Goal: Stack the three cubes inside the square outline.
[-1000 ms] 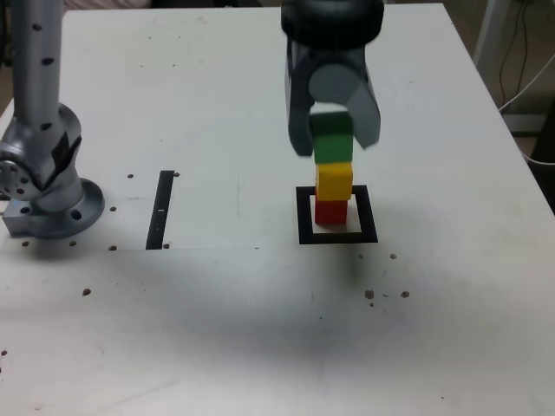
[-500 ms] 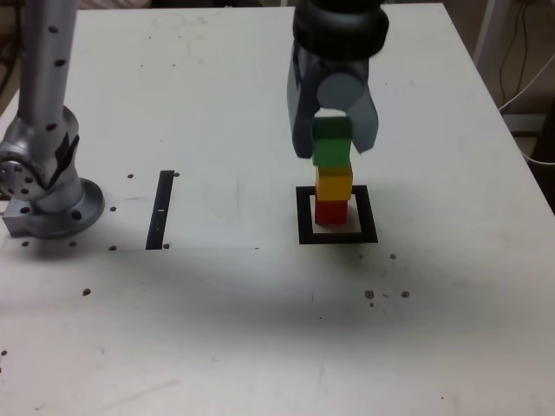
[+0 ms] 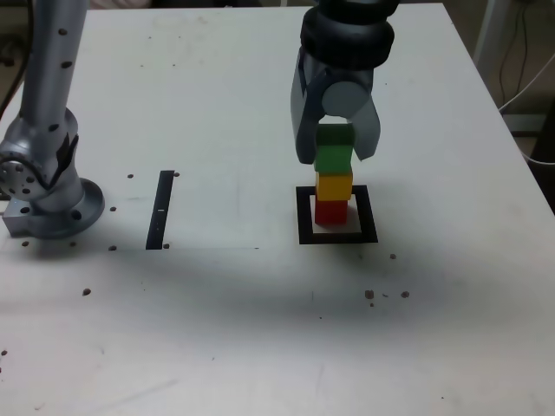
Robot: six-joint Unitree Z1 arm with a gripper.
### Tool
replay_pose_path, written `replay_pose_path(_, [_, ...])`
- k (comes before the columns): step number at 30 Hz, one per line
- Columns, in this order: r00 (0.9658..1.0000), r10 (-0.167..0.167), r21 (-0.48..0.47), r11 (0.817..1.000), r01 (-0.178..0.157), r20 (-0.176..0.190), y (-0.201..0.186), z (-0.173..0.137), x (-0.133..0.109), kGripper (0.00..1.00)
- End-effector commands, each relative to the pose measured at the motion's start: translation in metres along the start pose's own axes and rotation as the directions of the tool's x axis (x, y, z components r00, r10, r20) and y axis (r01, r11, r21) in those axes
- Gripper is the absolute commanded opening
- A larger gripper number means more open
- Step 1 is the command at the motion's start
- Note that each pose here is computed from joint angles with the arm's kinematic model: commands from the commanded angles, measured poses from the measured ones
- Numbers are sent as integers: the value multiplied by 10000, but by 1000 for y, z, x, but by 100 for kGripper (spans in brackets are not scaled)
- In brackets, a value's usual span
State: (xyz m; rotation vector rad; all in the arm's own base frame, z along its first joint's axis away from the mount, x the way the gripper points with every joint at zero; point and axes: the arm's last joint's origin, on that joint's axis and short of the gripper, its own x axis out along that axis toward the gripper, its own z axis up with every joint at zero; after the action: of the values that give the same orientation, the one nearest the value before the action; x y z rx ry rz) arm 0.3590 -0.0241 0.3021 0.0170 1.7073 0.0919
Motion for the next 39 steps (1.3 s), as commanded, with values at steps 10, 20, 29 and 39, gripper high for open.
replay_pose_path(10, [9999,-141,-11,9999,141,-79,0,1,3,42])
replay_pose_path(20, [9997,-125,-14,9999,125,-191,1,3,6,55])
replay_pose_path(29, [9999,-49,22,10000,49,-89,3,6,8,68])
replay_pose_path(39, [10000,-63,14,10000,63,69,4,1,2,99])
